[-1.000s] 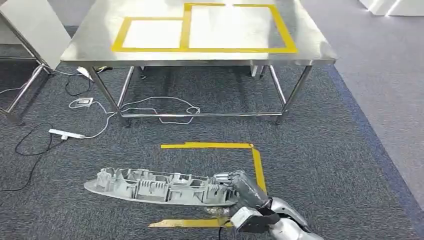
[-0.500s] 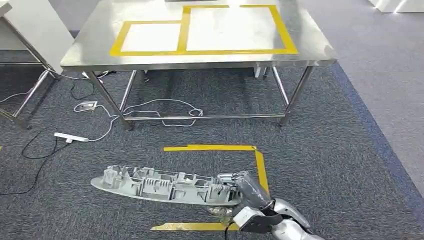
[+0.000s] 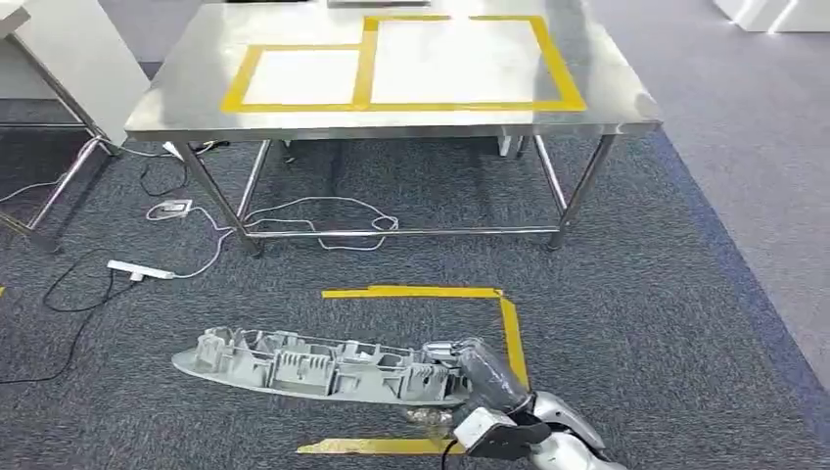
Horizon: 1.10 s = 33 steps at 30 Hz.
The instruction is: Take the parts from the cabinet and place them on the table.
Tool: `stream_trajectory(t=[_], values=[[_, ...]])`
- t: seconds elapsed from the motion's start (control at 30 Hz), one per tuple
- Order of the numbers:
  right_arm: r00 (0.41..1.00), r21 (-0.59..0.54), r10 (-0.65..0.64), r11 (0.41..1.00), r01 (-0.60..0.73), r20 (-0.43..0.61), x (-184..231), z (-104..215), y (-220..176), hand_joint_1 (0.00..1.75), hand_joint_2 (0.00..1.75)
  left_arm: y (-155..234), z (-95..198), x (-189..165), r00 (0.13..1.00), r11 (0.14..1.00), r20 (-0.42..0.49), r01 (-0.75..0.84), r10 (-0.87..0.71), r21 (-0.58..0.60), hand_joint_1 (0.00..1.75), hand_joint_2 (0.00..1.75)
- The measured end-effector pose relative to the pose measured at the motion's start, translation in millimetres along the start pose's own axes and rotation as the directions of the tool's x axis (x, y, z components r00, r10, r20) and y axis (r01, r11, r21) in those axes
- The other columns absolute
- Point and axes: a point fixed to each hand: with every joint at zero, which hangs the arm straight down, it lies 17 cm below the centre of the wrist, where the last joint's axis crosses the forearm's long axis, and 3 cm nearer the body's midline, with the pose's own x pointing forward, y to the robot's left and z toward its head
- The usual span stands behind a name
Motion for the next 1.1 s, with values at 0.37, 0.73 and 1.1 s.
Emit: stream_trajectory(t=[0.37,0.73,1.1], values=[[1.0,-0.007,-0.004,1.0,0.004,-0.021,-4.9,2.9,-0.1,1.64,1.75,-1.3,0.3,-3.0,1.0,1.0,-0.016,0.008,-0.008,-0.008,0.0,0.0],[1.0,-0.007,-0.007,1.0,0.007,-0.027,-6.2,3.0,1.0,1.64,1.75,-0.7,0.6,-3.5,1.0,1.0,-0.017,0.015,-0.015,-0.011,0.0,0.0],[1.0,-0.01,-0.007,1.0,0.006,-0.022,-5.0,0.1,-0.2,1.64,1.75,-2.3,0.2,-2.4,1.0,1.0,-0.013,0.014,-0.015,-0.014,0.0,0.0]])
